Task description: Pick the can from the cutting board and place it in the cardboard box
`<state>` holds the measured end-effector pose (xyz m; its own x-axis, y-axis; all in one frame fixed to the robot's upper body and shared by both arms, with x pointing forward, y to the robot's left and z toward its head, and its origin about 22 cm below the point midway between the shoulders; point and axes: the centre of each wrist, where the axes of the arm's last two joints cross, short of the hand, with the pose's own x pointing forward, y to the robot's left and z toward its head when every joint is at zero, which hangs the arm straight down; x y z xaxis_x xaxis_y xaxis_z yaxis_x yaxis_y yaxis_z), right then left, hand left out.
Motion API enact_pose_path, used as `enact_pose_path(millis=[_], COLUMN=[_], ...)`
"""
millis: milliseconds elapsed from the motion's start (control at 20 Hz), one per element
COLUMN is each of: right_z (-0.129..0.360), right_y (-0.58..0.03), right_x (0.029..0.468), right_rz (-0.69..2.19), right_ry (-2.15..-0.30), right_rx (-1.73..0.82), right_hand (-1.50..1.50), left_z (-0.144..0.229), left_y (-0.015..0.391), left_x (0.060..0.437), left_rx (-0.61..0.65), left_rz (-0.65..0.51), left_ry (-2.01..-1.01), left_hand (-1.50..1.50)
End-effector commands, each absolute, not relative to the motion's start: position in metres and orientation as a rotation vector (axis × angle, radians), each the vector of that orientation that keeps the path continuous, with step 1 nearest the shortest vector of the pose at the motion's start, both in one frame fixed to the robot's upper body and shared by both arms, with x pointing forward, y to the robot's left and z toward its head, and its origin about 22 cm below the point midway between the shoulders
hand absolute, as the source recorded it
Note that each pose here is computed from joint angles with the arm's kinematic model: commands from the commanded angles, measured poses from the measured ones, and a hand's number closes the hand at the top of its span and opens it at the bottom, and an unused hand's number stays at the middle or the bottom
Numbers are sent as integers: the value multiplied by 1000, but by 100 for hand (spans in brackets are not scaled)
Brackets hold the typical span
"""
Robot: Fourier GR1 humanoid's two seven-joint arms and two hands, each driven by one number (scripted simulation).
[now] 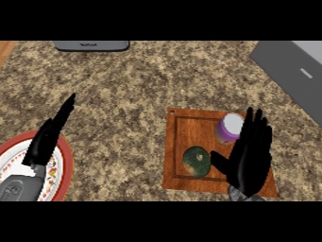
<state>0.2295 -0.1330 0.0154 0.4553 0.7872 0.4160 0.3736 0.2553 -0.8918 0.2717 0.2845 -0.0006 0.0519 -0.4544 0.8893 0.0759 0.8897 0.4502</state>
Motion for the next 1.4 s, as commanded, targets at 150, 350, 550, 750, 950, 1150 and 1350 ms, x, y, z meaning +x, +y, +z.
enact_pose_path(millis=[150,350,550,750,950,1150,1350], right_z=[19,-2,-13,-13,-19,-25,-14], right_y=[-138,-139,-140,-156,-138,-148,-129], right_x=[253,246,257,249,257,277,273], right_rz=[366,371,393,380,483,440,398], right_ry=[-1156,-1156,-1146,-1150,-1180,-1197,-1222], right_rx=[-1303,-1311,-1284,-1268,-1479,-1580,-1617], right_hand=[-150,-150,-150,150,150,150,150], left_z=[-3,-4,-10,-3,-6,-12,-12], left_y=[291,288,289,278,287,286,287], left_x=[271,267,268,277,272,279,277], left_rx=[323,333,321,338,318,309,323], left_rz=[-412,-406,-425,-429,-421,-401,-426], left_ry=[-1460,-1468,-1471,-1479,-1468,-1458,-1475], left_hand=[0,0,0,0,0,0,0])
